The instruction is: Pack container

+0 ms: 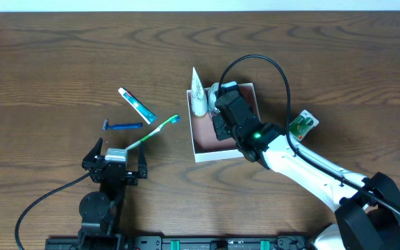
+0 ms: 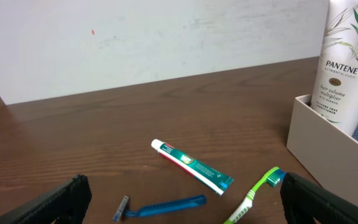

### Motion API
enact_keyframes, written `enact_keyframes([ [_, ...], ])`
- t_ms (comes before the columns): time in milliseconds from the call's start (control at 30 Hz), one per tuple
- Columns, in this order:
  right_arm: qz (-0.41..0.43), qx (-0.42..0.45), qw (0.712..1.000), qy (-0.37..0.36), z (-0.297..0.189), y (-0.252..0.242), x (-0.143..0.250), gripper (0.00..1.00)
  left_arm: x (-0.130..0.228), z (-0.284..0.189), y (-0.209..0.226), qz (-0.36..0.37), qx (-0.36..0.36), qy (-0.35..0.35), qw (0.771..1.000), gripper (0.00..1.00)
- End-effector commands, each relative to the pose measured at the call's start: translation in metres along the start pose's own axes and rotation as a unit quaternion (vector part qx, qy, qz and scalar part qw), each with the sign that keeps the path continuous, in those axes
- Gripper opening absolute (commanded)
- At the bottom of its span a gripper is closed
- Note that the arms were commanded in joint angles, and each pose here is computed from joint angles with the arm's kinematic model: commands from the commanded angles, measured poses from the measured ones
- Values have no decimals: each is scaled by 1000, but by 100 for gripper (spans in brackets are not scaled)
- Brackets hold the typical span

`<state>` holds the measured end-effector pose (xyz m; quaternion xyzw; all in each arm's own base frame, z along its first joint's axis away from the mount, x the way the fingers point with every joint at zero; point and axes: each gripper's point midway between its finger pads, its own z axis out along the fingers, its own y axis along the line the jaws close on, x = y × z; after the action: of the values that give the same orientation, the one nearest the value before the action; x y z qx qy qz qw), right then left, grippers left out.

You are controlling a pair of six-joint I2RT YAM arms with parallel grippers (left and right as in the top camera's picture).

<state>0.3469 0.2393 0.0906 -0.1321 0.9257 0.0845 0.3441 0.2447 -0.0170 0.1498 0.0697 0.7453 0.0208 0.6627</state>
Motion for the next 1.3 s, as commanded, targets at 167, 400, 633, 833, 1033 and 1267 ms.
enact_keyframes([
  [167,-7,6,1000,-3,2,-1,1,1,18,1,-1,7,0,27,1000,98],
  [400,-3,0,1000,-21,2,2,-8,2,18,1,-1,7,0,27,1000,98],
  [633,-9,-6,1000,-13,2,4,-4,3,18,1,-1,7,0,27,1000,98],
  [833,-23,-13,1000,11,-4,13,9,17,18,1,-1,7,0,27,1000,98],
  [1033,-33,-38,999,-16,-37,31,-7,27,18,1,-1,7,0,27,1000,98],
  [1267,-7,-46,999,-26,-93,22,-15,33,18,1,-1,7,0,27,1000,98],
])
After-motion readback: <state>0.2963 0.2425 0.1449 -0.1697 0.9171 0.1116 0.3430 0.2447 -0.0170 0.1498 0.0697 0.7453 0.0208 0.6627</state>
